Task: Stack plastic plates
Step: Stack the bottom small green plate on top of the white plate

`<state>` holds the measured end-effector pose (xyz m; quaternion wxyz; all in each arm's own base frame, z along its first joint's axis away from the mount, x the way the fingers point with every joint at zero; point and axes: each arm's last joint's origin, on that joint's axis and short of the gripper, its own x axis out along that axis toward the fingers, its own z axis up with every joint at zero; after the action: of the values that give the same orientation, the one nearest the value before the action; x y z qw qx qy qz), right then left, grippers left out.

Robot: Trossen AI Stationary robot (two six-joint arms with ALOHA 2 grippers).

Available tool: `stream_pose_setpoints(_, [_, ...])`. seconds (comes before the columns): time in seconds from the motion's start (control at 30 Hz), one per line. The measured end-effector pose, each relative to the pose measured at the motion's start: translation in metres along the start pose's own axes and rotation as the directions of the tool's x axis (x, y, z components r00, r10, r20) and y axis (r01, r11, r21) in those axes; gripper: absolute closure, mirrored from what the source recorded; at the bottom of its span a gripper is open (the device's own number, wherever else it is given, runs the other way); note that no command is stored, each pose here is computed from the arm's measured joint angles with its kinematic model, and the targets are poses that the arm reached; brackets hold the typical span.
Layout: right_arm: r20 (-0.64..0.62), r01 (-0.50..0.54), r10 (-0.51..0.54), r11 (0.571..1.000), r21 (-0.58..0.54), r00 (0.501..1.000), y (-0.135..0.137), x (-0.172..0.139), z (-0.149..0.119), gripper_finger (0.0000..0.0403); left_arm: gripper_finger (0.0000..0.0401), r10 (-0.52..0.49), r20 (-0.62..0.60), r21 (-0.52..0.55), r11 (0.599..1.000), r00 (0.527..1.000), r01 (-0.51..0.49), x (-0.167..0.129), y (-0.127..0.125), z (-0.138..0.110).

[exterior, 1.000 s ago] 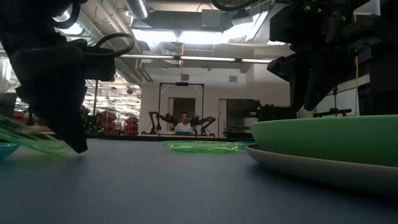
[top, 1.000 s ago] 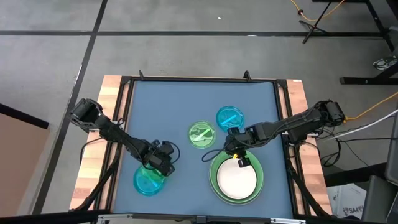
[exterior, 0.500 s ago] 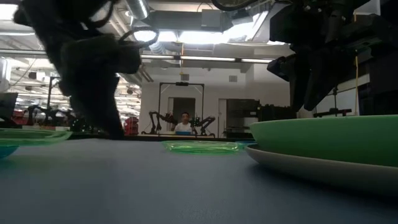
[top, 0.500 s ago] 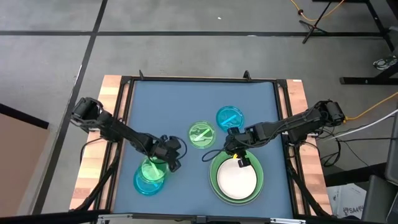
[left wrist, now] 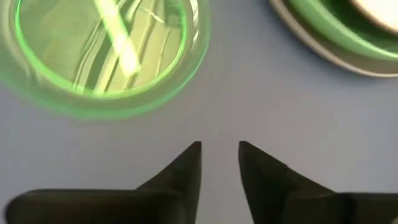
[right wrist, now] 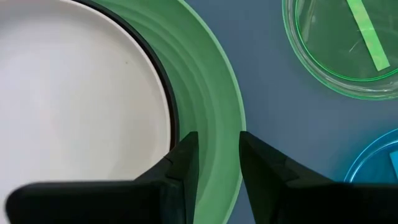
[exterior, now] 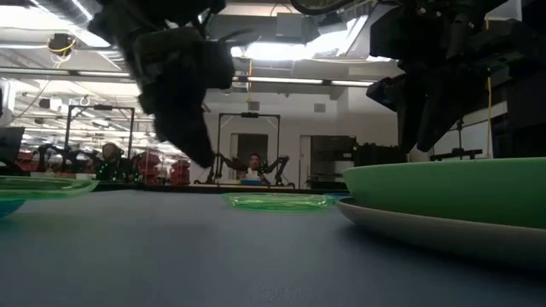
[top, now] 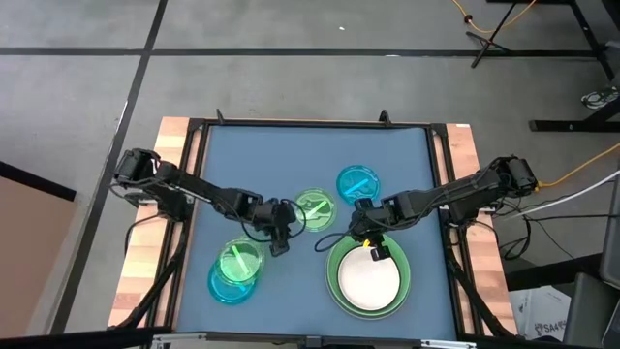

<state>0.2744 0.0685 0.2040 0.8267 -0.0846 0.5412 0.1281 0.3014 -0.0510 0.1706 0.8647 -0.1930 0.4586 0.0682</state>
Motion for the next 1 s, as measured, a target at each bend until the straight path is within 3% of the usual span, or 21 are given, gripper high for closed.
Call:
stream_pose_setpoints(0.17, [0.0,0.0,0.0,1.0,0.0,1.0,0.0,0.0,0.0,0.0298,0.0262,-0.025,-0.049,0.119,0.992,0.999,0.031,-0.008,0.004,0.017])
stream_pose_setpoints(0.43, [0.0,0.0,0.0,1.0,0.0,1.0,0.0,0.0,0.0,0.0297,0.0252,0.094,-0.311,0.258,0.966,0.946,-0.011,-0.04,0.012,0.029])
stream_pose_setpoints(0.73, [0.0,0.0,0.0,1.0,0.0,1.0,0.0,0.0,0.0,0.0297,0.0252,0.158,-0.51,0.309,0.951,0.845,0.01,-0.052,0.014,0.011])
stream_pose_setpoints(1.0, [-0.001,0.0,0.0,1.0,0.0,1.0,0.0,0.0,0.0,0.0298,0.0252,0.181,-0.555,0.365,0.93,0.812,0.042,-0.051,0.004,-0.005])
